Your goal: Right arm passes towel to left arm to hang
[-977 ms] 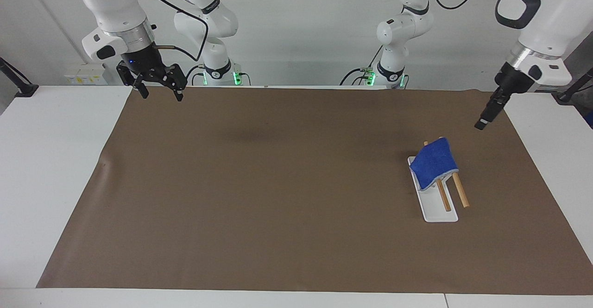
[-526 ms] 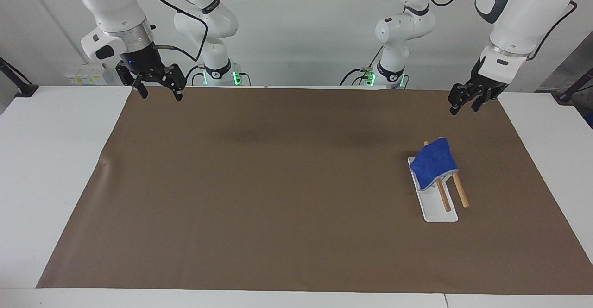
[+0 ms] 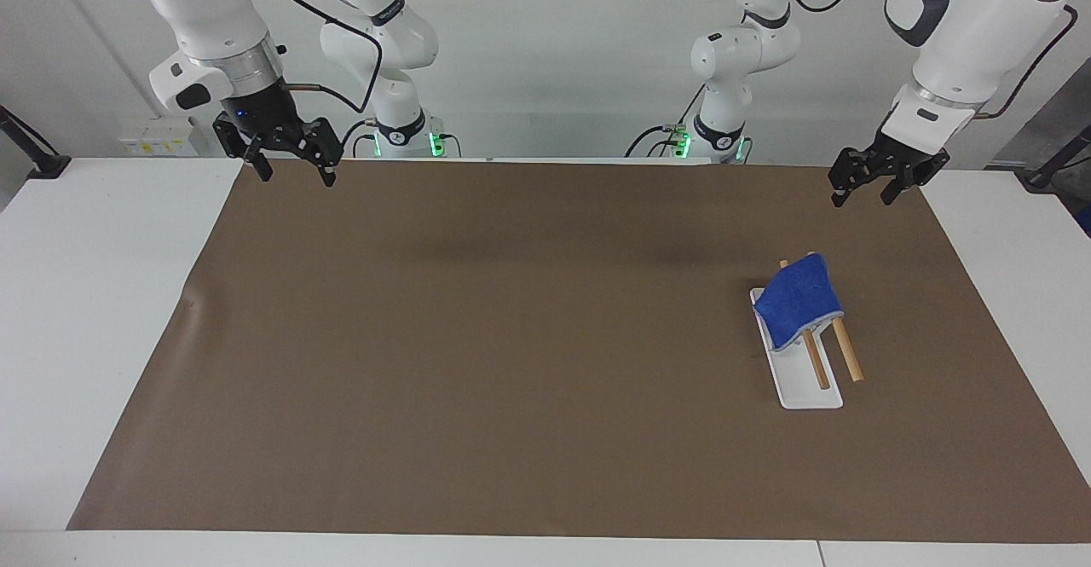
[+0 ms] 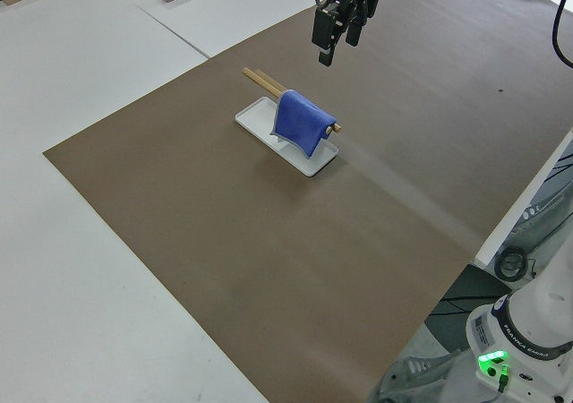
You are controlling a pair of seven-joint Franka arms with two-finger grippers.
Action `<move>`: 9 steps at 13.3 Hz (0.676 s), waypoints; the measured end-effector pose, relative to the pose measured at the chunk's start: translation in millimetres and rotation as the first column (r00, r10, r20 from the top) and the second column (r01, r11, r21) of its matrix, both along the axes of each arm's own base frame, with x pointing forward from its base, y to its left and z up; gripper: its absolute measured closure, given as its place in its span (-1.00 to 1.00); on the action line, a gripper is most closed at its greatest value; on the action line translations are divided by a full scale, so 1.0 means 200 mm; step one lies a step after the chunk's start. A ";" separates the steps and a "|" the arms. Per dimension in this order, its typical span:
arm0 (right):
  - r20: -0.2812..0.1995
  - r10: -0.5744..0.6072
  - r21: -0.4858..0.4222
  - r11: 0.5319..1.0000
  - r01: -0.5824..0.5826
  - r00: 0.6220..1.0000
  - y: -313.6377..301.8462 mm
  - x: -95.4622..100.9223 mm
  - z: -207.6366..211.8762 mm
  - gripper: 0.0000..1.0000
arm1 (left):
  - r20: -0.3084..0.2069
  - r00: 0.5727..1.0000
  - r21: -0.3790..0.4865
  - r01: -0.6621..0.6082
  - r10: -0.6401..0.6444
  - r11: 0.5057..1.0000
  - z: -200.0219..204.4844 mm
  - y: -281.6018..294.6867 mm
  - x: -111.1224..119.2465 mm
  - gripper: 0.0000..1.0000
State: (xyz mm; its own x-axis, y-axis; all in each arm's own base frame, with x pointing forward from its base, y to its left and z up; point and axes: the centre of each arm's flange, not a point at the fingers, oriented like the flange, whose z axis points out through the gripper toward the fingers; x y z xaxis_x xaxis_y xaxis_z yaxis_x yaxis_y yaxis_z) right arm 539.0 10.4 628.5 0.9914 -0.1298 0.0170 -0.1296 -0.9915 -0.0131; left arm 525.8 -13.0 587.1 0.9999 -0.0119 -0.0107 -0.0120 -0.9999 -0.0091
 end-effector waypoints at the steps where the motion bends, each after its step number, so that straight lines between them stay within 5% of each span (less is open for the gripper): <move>1: 0.000 0.000 0.000 1.000 0.000 1.000 0.00 0.00 0.00 -1.00 | -0.004 1.000 0.000 0.005 -0.005 1.000 -0.01 -0.01 0.00 -0.99; 9: 0.000 0.000 0.000 1.000 0.000 1.000 0.00 0.00 0.00 -1.00 | -0.025 0.995 0.001 0.096 -0.096 0.995 -0.02 -0.26 -0.03 -1.00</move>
